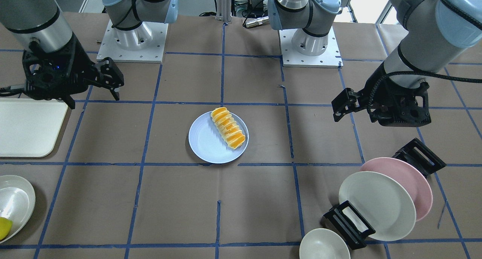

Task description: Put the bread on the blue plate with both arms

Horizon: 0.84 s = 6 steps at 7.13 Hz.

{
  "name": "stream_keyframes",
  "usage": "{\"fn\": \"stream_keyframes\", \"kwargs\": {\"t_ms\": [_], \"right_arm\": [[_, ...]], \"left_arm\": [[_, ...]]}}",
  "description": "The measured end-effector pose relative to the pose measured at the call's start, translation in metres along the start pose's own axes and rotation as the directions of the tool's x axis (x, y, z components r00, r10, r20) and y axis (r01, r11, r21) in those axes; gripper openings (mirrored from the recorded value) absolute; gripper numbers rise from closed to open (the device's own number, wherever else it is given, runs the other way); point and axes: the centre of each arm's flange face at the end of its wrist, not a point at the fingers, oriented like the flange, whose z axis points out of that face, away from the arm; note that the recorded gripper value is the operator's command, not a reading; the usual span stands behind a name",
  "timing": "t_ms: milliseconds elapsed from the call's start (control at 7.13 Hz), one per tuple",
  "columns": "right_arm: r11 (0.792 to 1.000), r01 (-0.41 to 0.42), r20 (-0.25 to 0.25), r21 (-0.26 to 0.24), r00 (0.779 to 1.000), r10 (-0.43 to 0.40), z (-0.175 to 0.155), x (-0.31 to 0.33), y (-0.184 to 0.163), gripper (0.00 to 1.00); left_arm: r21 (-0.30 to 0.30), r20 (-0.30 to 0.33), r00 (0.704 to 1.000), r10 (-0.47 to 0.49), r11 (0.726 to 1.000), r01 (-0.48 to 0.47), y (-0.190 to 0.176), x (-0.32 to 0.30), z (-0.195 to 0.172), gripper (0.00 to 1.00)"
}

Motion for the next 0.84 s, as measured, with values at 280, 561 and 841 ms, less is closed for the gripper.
{"fn": "stream_keyframes", "kwargs": {"t_ms": [280,561,841], "right_arm": [[0.980,-0.188,0.036,-0.059,0.981,0.191,-0.0007,-0.0032,0.0141,1.00],[0.968,-0.248,0.026,-0.040,0.968,0.249,-0.0016,0.0031,0.0138,1.00],[0.968,-0.249,0.012,-0.014,0.968,0.249,-0.0016,0.0029,0.0158,0.99]], "left_arm": [[-0.001,0.000,1.000,0.000,1.000,0.000,-0.0003,-0.0001,0.0005,1.00],[-0.001,0.000,1.000,0.000,1.000,0.000,-0.0004,-0.0001,0.0006,1.00],[-0.001,0.000,1.000,0.000,1.000,0.000,-0.0003,-0.0001,0.0006,1.00]]}}
